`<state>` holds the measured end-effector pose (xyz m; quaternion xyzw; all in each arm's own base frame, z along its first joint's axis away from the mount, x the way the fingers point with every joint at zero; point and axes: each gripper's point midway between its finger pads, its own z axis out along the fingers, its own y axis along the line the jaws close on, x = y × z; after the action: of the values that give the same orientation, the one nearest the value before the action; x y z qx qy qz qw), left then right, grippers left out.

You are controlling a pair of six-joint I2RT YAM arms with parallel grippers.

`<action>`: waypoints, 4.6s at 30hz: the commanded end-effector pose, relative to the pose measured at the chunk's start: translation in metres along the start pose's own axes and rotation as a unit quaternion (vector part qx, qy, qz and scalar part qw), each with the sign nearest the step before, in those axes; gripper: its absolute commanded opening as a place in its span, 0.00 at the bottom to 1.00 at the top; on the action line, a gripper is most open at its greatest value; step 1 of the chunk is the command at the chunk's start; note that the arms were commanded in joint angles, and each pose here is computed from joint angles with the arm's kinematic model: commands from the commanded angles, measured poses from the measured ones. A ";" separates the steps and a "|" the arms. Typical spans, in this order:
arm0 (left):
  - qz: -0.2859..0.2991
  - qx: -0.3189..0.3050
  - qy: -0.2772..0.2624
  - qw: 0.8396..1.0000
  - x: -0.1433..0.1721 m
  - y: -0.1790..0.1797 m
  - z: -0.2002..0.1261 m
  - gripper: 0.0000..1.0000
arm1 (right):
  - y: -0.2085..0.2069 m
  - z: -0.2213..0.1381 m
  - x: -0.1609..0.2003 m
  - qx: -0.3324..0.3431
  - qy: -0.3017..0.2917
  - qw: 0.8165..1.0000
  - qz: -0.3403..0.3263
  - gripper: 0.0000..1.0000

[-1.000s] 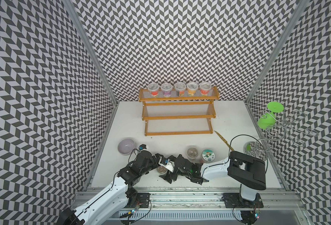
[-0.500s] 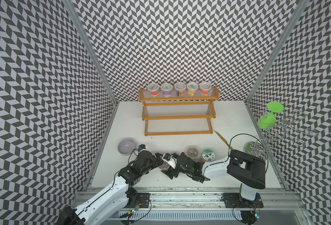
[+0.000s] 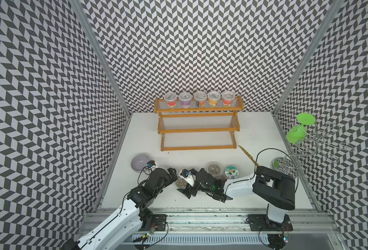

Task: Place the seed container on the shelf
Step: Pick up the seed jar at the center of the board, then place the seed jar on the shelf.

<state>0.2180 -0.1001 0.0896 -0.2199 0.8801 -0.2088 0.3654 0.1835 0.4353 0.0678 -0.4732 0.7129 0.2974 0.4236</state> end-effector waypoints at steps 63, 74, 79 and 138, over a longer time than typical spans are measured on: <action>0.142 0.250 -0.177 0.941 -0.032 -0.070 -0.033 0.99 | -0.128 -0.051 -0.097 0.139 -0.068 0.979 0.135 0.85; 0.370 0.267 -0.207 0.866 -0.012 -0.096 -0.026 0.99 | -0.139 -0.067 -0.130 0.152 -0.087 0.970 0.167 0.85; 0.423 0.270 -0.227 0.835 -0.006 -0.115 -0.026 0.98 | -0.135 -0.073 -0.137 0.143 -0.091 0.971 0.170 0.85; 0.353 0.209 -0.306 0.859 -0.124 -0.124 0.017 1.00 | -0.231 0.012 -0.237 0.308 -0.152 0.929 0.139 0.86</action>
<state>0.3346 -0.1354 0.2004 0.1312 0.6937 -0.1615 0.6896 0.4370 0.4610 0.2564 -0.1927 0.7579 0.1919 0.5930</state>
